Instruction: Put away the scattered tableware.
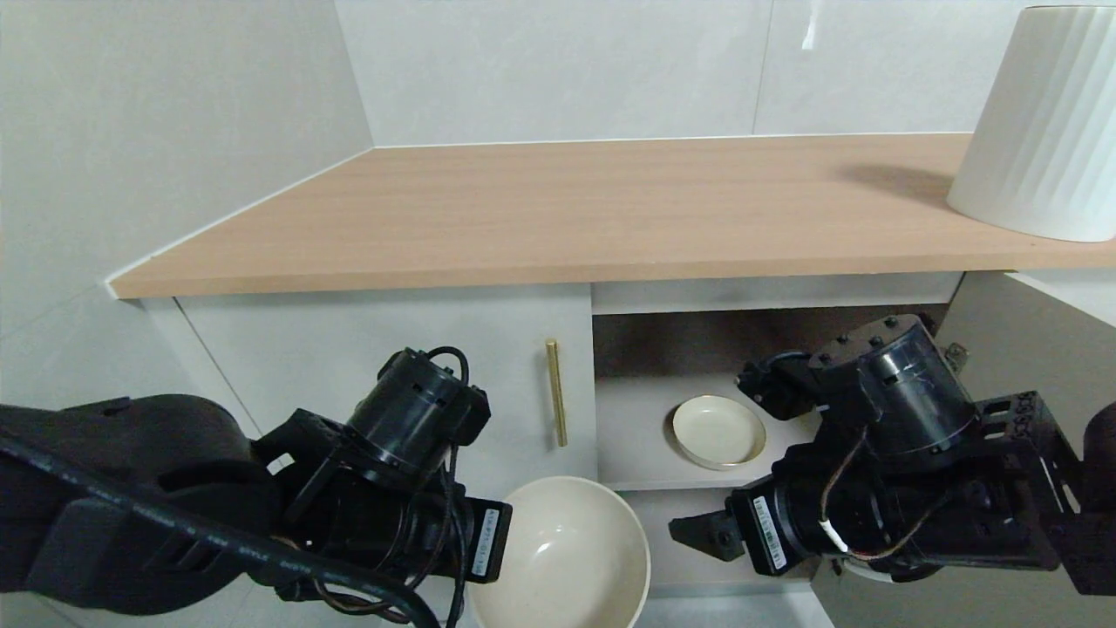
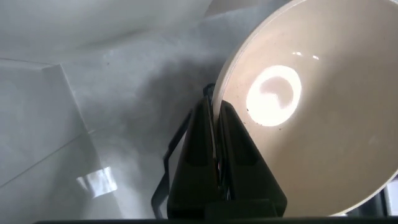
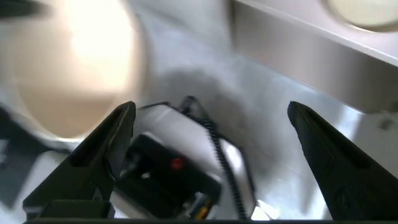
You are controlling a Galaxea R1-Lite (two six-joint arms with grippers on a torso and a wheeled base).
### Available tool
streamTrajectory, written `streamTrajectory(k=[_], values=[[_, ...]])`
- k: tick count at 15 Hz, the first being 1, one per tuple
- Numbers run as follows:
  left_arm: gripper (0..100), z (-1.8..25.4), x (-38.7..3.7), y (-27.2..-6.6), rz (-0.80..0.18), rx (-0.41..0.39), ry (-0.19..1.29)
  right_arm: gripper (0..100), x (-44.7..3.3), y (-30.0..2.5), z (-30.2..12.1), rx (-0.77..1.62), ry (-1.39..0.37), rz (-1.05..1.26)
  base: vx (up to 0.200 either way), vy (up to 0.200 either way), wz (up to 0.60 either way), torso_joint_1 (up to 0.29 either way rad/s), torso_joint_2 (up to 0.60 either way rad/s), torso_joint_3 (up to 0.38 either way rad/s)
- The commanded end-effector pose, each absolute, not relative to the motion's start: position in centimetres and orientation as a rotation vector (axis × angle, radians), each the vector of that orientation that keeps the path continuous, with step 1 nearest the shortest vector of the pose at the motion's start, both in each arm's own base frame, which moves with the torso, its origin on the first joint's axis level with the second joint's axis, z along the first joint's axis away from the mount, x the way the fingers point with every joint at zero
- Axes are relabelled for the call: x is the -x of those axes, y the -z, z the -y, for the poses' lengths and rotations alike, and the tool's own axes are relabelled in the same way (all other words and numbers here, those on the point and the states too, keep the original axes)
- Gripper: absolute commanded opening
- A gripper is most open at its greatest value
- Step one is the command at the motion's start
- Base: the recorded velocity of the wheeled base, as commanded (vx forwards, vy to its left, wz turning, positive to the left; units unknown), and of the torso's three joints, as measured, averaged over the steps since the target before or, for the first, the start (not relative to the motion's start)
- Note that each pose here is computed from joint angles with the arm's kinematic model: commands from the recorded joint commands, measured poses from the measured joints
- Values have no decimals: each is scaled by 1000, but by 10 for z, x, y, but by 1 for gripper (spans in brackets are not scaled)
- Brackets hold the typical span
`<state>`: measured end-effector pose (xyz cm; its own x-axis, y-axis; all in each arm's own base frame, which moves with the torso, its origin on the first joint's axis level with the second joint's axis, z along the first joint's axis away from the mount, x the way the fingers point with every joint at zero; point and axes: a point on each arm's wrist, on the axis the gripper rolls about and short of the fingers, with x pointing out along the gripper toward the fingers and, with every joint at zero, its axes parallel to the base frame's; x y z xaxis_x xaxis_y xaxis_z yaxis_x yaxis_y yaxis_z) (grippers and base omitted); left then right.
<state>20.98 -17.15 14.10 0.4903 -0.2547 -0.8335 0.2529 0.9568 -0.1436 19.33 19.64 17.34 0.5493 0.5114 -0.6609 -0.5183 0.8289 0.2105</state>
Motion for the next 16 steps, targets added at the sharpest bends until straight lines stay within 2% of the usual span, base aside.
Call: streamTrajectory(k=[1,7,15,16], values=[[0,177,-208,-136,-1029,-16,318,100,-186,-177,-205,1,-644,-775,0,0,0,0,0,0],[0,180,-201,-142,-1010,-21,342,100,-189,-151,-224,42,-644,-855,0,0,0,0,0,0],[0,183,-196,-143,-999,-36,351,100,-196,-140,-233,36,-624,-881,0,0,0,0,0,0],[0,183,-195,-143,-998,-36,349,0,-196,-140,-233,35,-623,-882,0,0,0,0,0,0]])
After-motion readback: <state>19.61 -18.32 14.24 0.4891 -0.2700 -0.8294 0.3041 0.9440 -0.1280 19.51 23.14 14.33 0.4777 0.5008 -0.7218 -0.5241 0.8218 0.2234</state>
